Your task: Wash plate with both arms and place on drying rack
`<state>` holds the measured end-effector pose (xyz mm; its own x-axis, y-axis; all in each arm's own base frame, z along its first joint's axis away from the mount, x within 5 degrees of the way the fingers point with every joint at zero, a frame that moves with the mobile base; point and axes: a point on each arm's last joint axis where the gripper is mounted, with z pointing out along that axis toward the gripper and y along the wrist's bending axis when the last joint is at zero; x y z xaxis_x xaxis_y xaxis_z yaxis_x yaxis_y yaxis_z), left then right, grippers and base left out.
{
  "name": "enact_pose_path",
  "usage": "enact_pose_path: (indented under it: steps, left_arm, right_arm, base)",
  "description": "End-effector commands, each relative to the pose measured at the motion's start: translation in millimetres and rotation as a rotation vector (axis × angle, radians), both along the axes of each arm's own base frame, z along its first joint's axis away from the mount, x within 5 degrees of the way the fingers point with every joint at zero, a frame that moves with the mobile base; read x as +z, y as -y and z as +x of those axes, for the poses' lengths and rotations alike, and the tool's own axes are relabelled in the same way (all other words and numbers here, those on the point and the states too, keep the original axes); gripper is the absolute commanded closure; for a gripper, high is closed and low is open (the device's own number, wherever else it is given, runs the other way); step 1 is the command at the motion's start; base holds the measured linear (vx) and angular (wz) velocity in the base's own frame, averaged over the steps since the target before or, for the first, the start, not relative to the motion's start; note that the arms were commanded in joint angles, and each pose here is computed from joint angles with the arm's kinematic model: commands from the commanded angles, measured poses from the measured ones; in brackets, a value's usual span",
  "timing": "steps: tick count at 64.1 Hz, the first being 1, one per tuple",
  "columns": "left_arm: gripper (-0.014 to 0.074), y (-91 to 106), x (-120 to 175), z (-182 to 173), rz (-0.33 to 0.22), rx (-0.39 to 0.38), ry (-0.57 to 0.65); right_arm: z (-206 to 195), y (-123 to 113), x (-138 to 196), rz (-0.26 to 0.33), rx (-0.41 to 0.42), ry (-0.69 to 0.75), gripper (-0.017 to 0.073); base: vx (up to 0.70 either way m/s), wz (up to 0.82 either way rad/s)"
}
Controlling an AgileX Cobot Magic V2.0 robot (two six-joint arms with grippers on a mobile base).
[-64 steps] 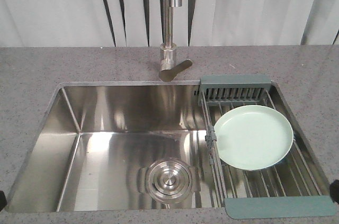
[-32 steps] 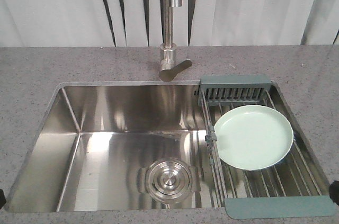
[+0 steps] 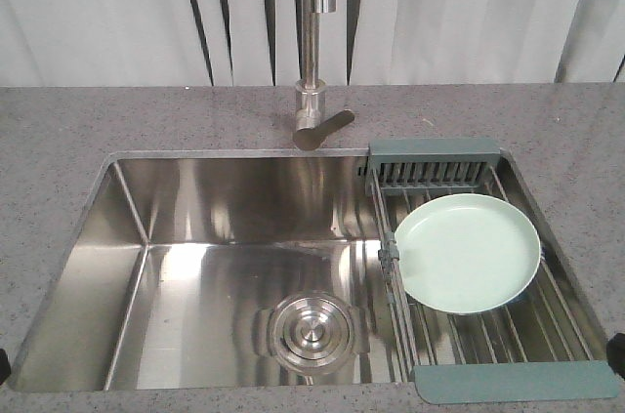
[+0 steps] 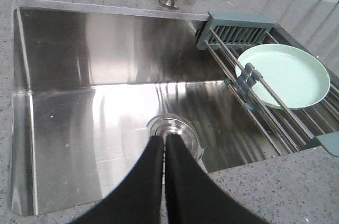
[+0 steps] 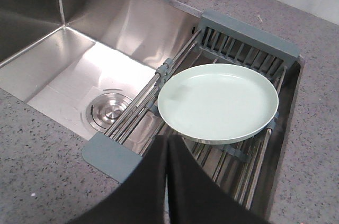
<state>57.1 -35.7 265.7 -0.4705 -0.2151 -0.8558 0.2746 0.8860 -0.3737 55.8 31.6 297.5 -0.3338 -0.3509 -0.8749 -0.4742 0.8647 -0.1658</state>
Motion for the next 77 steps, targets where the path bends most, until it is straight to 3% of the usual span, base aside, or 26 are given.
enact_pose_path:
  steps: [1, 13, 22, 26, 35, 42, 60, 65, 77]
  left_arm:
    - [0.06, -1.3, 12, 3, -0.044, 0.034, 0.061]
    - [0.06, -2.0, 12, 3, -0.032, 0.038, 0.065]
    - [0.06, -8.5, 3, 6, 0.071, 0.082, 0.075]
    - [0.06, -12.8, -4, 8, 0.087, 0.129, 0.053]
    - [0.06, -25.7, -12, 15, 0.068, 0.295, 0.09]
    - [0.06, -30.1, -22, 21, -0.013, 0.37, 0.188]
    - [0.06, -26.8, -77, 20, -0.046, 0.334, 0.278]
    - [0.06, -27.7, -80, 20, -0.018, 0.341, 0.222]
    - [0.06, -28.5, -81, 16, 0.122, 0.308, 0.27]
  right_arm:
    - [3, 0, 12, 0.033, -0.019, 0.067, 0.0563]
    - [3, 0, 12, 0.033, -0.019, 0.067, 0.0563]
    - [3, 0, 12, 0.033, -0.019, 0.067, 0.0563]
    - [3, 0, 12, 0.033, -0.019, 0.067, 0.0563]
    - [3, 0, 12, 0.033, -0.019, 0.067, 0.0563]
    - [3, 0, 12, 0.033, -0.019, 0.067, 0.0563]
    - [3, 0, 12, 0.033, -0.019, 0.067, 0.0563]
    - [2, 0, 12, 0.033, -0.018, 0.064, 0.0563]
    - [2, 0, 12, 0.032, -0.018, 0.064, 0.0563]
  base:
    - [0.0, 0.0]
    - [0.0, 0.0]
    - [0.0, 0.0]
    - [0.0, 0.0]
    - [0.0, 0.0]
    - [0.0, 0.0]
    - [0.0, 0.0]
    - [0.0, 0.0]
    - [0.0, 0.0]
